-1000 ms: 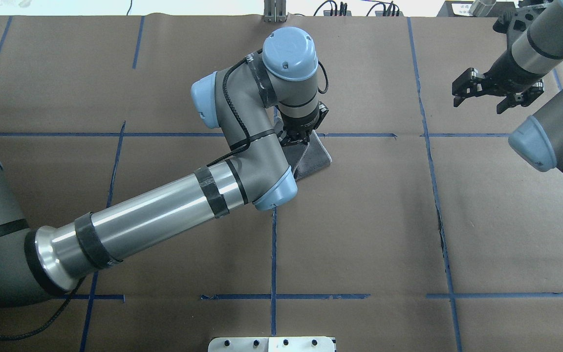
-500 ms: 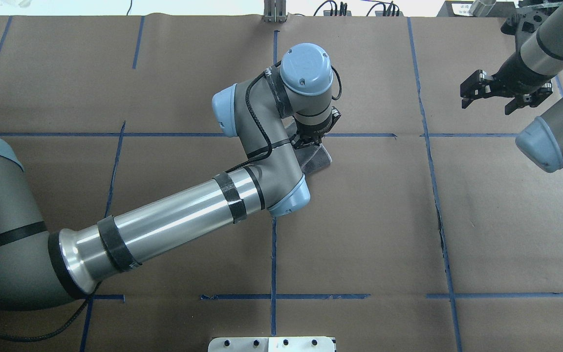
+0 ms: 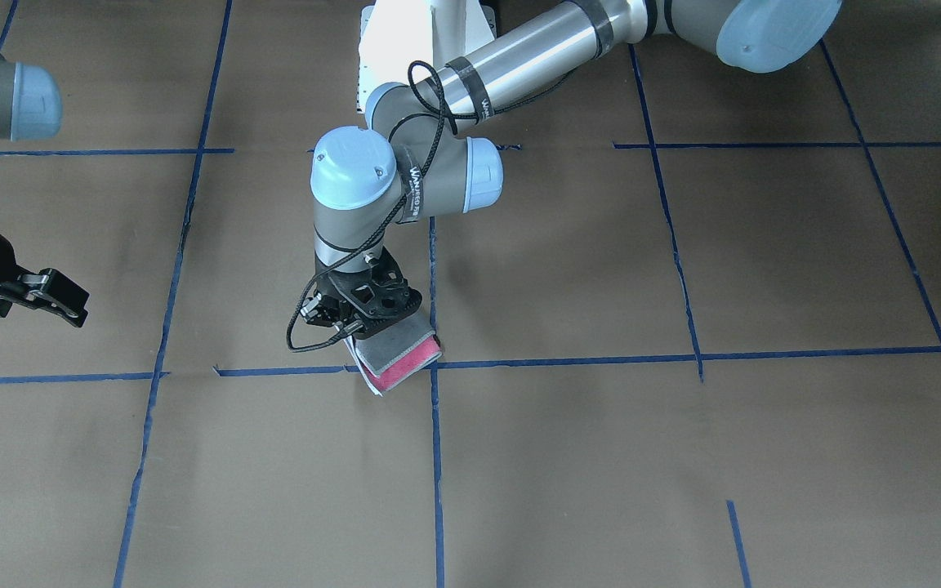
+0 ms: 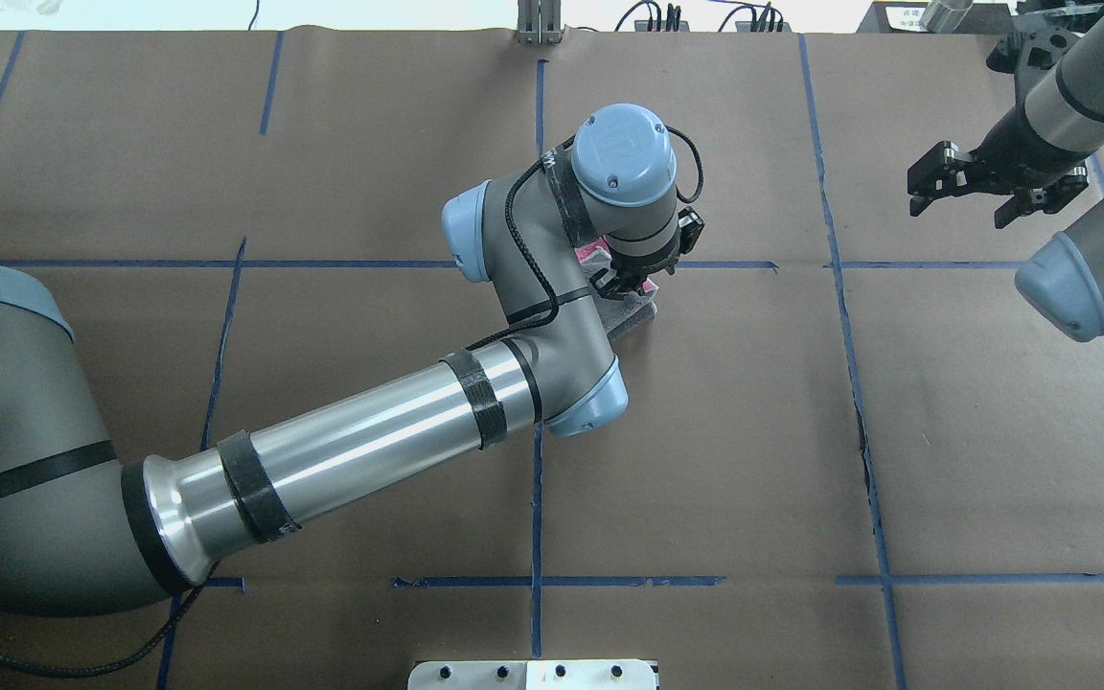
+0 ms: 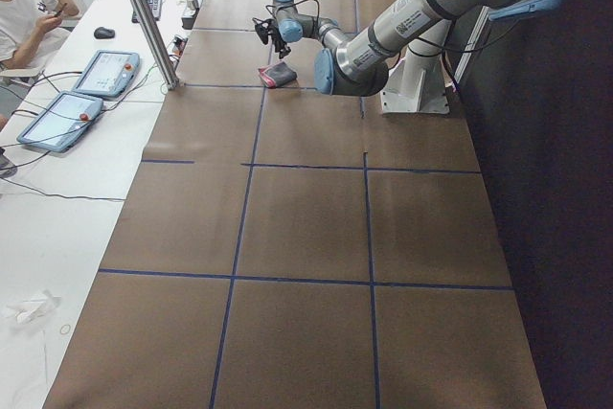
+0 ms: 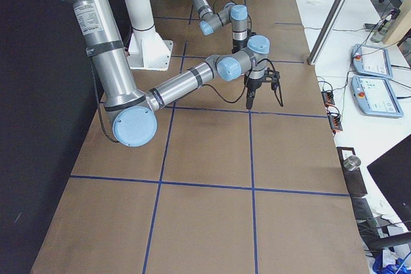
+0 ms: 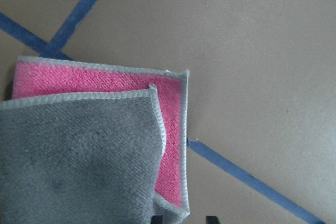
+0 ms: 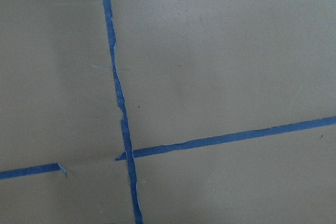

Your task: Fold towel twice with both arms

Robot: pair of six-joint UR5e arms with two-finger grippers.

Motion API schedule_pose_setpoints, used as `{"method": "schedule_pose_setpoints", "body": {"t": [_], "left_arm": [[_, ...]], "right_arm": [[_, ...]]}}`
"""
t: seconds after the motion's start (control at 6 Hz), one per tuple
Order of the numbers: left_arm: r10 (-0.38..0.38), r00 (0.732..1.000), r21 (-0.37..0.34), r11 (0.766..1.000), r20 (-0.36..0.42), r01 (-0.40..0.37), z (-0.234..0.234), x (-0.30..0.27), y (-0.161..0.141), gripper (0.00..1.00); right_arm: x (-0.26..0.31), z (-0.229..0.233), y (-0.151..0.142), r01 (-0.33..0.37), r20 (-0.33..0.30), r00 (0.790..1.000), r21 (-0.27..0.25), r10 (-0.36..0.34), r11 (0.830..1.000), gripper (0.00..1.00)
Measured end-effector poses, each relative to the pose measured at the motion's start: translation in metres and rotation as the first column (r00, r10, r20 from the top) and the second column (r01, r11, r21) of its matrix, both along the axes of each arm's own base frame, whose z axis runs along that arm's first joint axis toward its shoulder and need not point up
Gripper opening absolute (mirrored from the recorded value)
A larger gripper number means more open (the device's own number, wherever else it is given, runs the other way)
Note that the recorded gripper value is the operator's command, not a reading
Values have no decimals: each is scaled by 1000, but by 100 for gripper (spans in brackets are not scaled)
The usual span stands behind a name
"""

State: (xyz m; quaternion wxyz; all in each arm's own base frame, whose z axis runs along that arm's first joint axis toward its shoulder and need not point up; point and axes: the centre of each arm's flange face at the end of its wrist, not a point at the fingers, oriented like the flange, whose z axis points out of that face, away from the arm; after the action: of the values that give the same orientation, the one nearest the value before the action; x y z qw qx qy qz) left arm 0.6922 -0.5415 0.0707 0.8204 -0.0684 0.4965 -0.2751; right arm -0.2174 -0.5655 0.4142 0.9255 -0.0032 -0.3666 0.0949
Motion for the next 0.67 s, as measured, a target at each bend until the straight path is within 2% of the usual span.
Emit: {"method": "schedule_pose_setpoints", "body": {"t": [0.33, 0.5, 0.67], "left_arm": [[10, 1000, -11, 1000, -25, -11, 7, -28, -14, 100], [37, 998, -35, 999, -55, -39, 27, -75, -31, 100], [71, 996, -28, 997, -60, -73, 57, -132, -36, 100]], "right_arm": [[8, 13, 6, 26, -8, 1000, 17, -25, 1000, 100], [21, 26, 10, 66, -24, 998, 49, -65, 997, 100], [41, 43, 15, 121, -47, 992, 94, -117, 988, 100]]}}
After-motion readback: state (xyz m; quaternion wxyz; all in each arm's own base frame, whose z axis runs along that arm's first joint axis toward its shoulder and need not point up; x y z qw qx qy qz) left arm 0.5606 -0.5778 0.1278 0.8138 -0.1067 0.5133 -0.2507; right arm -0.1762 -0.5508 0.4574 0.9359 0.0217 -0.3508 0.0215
